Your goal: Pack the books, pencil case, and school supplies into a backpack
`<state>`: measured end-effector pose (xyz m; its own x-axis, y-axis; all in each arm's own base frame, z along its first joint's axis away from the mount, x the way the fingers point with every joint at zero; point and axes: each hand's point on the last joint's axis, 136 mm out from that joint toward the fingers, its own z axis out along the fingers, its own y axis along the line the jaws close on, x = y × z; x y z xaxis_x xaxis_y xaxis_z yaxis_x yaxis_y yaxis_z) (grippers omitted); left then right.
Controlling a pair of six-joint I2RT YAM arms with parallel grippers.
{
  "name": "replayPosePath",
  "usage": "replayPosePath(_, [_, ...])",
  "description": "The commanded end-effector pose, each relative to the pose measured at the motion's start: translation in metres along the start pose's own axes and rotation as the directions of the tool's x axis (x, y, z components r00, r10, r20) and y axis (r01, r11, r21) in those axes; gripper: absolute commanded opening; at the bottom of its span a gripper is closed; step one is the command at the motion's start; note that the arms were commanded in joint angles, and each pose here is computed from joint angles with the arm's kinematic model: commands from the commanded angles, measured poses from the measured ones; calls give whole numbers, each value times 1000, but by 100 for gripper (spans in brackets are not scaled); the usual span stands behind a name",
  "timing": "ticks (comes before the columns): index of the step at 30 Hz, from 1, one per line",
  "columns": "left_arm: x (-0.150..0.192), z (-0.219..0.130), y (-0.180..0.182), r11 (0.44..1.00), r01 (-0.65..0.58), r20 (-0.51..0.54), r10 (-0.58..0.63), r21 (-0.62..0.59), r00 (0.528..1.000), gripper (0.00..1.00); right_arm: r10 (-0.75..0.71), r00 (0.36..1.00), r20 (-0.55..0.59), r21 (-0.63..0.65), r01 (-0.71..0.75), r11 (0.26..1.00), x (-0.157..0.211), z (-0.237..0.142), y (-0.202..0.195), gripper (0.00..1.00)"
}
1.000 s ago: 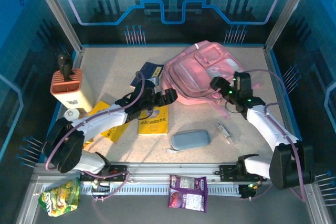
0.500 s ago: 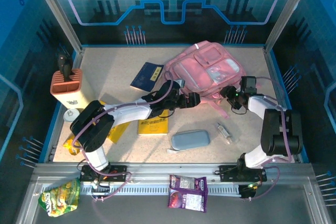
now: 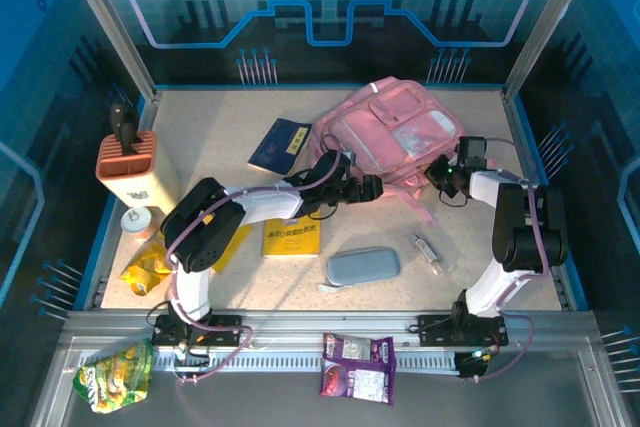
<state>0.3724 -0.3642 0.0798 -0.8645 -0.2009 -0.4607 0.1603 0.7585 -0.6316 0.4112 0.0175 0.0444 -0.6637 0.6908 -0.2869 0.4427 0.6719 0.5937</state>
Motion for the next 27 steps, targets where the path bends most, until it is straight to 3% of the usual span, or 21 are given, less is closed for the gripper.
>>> replayPosePath(1, [-26,7,3,1000,-9,49,8,13,999,99,-35,997,63,-75,40,996,-10,-22,17,0])
replayPosePath(10, [-81,19,21,998,-46,89,49,-31,995,99,-36,998,43,-150,42,988,30,-68,22,0])
replayPosePath(12, [-95,15,25,997,-57,111,62,-44,992,99,-34,999,23,-157,37,987,44,-74,27,0])
replayPosePath(17, [-115,-12,17,995,-93,120,96,-29,988,97,25,995,94,-169,-9,986,53,-87,41,0])
replayPosePath(21, [-101,-44,4,993,-114,122,114,-11,986,94,88,991,102,-166,-71,984,54,-88,49,0])
replayPosePath(27, [-50,-74,-22,985,-173,121,171,7,978,88,154,980,129,-143,-135,980,56,-93,54,0])
